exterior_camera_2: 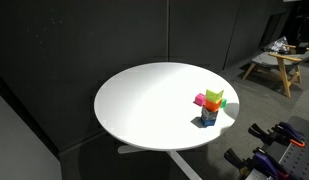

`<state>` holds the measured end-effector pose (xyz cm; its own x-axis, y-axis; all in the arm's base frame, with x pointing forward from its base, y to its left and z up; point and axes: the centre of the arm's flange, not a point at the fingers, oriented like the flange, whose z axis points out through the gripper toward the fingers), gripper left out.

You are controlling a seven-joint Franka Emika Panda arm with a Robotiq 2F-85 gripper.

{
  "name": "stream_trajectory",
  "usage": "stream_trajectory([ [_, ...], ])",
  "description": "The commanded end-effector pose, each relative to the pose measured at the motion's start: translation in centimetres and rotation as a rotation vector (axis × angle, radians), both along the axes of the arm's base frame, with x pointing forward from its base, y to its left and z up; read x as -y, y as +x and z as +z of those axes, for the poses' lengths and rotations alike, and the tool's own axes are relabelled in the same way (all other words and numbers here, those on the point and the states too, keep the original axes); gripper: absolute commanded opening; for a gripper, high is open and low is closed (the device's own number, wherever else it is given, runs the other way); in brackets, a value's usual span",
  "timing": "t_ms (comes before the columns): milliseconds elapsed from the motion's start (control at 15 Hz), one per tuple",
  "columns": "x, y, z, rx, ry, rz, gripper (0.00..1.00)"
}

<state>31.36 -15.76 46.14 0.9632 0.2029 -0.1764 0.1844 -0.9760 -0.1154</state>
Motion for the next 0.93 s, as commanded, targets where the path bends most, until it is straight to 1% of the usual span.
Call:
stream_trajectory([
  [0,-0.1,1.4,-0.2,0.054,0.007,-0.018,1.00],
  [467,-0.1,3.9,-1.2,0.157,0.023,-0.050,1.00],
  [867,0.1,6.1,-2.9,0.211,0.022,-0.069,1.00],
])
